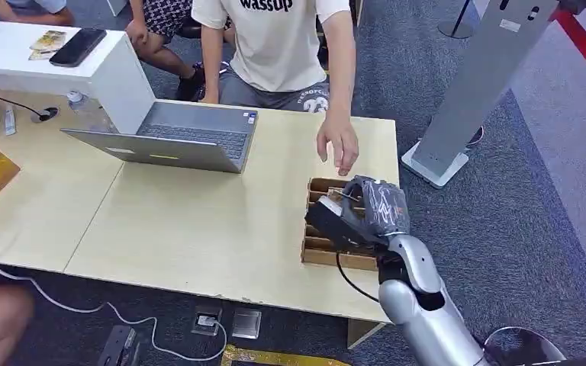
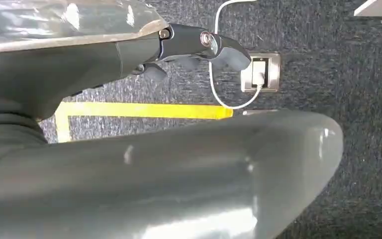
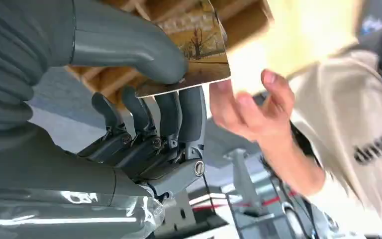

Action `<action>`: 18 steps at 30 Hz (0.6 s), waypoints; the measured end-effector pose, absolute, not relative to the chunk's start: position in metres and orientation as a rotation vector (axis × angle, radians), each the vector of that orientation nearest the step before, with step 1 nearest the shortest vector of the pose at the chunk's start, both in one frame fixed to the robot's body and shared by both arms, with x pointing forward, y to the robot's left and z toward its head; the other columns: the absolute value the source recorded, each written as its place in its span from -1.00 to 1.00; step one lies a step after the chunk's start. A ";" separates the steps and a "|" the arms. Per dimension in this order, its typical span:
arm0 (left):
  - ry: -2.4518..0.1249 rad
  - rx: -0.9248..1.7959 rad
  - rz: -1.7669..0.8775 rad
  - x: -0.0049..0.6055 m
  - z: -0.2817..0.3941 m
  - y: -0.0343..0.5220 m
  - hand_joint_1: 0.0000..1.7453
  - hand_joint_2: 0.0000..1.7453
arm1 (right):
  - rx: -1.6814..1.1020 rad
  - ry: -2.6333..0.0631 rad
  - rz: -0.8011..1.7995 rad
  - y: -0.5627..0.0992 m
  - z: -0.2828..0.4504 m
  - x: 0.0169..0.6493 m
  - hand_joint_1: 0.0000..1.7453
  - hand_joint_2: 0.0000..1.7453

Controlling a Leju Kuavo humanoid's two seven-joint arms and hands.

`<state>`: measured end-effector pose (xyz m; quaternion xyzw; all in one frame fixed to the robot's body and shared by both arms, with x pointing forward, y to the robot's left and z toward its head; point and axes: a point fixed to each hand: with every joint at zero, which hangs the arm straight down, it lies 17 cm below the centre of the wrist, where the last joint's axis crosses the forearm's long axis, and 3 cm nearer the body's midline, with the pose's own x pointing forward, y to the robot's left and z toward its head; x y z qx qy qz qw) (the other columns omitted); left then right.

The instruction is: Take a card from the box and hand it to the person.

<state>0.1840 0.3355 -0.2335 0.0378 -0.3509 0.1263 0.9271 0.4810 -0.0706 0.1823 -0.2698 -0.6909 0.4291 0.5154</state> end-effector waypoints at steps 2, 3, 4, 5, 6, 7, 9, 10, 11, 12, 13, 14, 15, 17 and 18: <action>-0.719 0.077 0.259 0.184 -0.234 0.335 -1.00 -1.00 | -0.640 -1.697 1.010 -0.071 0.204 0.481 0.70 1.00; -0.720 0.075 0.260 0.184 -0.233 0.335 -1.00 -1.00 | -0.633 -1.715 1.004 -0.070 0.213 0.479 0.70 1.00; -0.720 0.075 0.259 0.184 -0.233 0.336 -1.00 -1.00 | -0.629 -1.735 1.000 -0.069 0.222 0.478 0.70 1.00; -0.720 0.072 0.260 0.185 -0.233 0.335 -1.00 -1.00 | -0.627 -1.757 0.992 -0.069 0.231 0.476 0.70 1.00; -0.720 0.072 0.260 0.185 -0.233 0.335 -1.00 -1.00 | -0.622 -1.786 0.983 -0.068 0.241 0.474 0.70 1.00; -0.720 0.071 0.259 0.185 -0.233 0.335 -1.00 -1.00 | -0.621 -1.816 0.976 -0.067 0.250 0.472 0.70 1.00; -0.722 0.068 0.257 0.187 -0.233 0.335 -1.00 -1.00 | -0.631 -1.889 0.961 -0.064 0.268 0.469 0.70 1.00; -0.724 0.066 0.256 0.188 -0.232 0.334 -1.00 -1.00 | -0.630 -1.929 0.949 -0.063 0.276 0.467 0.70 1.00; -0.726 0.063 0.255 0.190 -0.232 0.334 -1.00 -1.00 | -0.629 -1.966 0.940 -0.062 0.283 0.466 0.70 1.00; -0.727 0.060 0.250 0.191 -0.231 0.333 -1.00 -1.00 | -0.638 -2.000 0.931 -0.061 0.290 0.465 0.70 1.00; -0.728 0.058 0.249 0.192 -0.231 0.332 -1.00 -1.00 | -0.644 -2.032 0.920 -0.061 0.296 0.464 0.70 1.00; -0.729 0.056 0.248 0.194 -0.231 0.332 -1.00 -1.00 | -0.647 -2.068 0.904 -0.061 0.301 0.464 0.70 1.00; -0.731 0.054 0.247 0.196 -0.230 0.332 -1.00 -1.00 | -0.655 -2.109 0.883 -0.061 0.307 0.464 0.70 1.00; -0.735 0.051 0.246 0.200 -0.229 0.331 -1.00 -1.00 | -0.692 -2.163 0.858 -0.062 0.313 0.465 0.70 1.00; -0.737 0.049 0.243 0.202 -0.228 0.330 -1.00 -1.00 | -0.704 -2.190 0.841 -0.063 0.315 0.465 0.70 1.00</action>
